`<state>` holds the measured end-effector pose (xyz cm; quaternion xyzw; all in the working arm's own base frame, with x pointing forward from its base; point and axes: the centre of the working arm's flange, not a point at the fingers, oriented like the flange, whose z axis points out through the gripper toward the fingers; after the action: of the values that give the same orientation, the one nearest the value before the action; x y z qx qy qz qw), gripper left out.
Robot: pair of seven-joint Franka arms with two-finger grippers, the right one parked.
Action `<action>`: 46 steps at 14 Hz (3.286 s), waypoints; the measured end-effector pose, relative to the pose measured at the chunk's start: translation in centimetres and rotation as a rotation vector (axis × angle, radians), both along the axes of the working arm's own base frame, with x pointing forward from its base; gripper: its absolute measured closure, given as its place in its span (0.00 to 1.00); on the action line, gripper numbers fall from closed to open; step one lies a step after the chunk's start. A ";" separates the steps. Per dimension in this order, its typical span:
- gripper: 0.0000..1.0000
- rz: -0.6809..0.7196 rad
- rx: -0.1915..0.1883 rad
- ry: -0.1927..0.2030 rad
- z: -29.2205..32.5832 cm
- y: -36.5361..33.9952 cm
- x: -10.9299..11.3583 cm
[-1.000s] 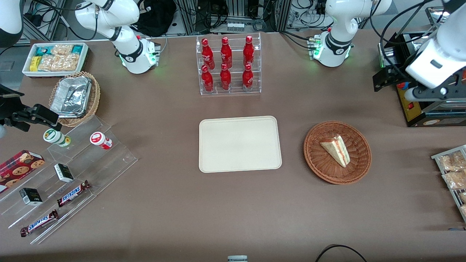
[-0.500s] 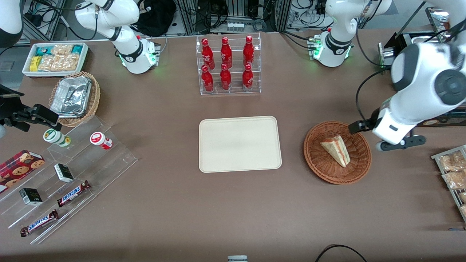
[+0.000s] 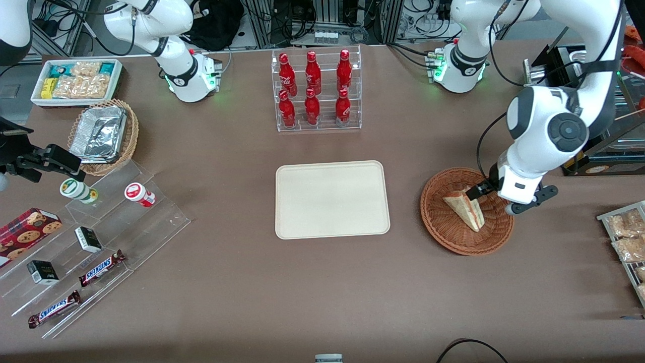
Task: Place sandwich from basket to tray
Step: 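Move the left gripper down over the sandwich in the wicker basket, then close the left gripper on the wrapped sandwich and lift it, then carry the sandwich over the cream tray and lower it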
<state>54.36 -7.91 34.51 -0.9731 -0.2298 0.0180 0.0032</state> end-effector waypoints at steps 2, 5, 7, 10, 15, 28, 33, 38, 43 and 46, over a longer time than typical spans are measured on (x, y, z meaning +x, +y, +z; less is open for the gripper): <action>0.00 0.026 -0.003 0.002 -1.6 0.0 -0.2; 0.00 0.054 -0.012 -0.004 -3.9 -0.3 0.1; 0.00 0.057 -0.017 0.004 -5.7 -0.5 0.2; 0.00 0.058 -0.023 0.015 -7.8 -0.5 0.2; 0.33 0.058 -0.025 0.033 -9.4 -0.6 0.2; 0.81 -0.090 0.023 0.077 7.7 -8.8 5.3; 0.85 -0.224 0.031 0.112 4.2 -24.0 1.3; 0.85 -0.342 0.005 0.112 -1.6 -33.5 -1.2; 0.85 -0.427 -0.016 0.111 -7.4 -38.9 -4.4; 0.85 -0.449 -0.031 0.096 -9.8 -40.4 -5.1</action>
<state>49.26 -48.33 24.74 -0.9978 -0.0070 0.0664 0.0031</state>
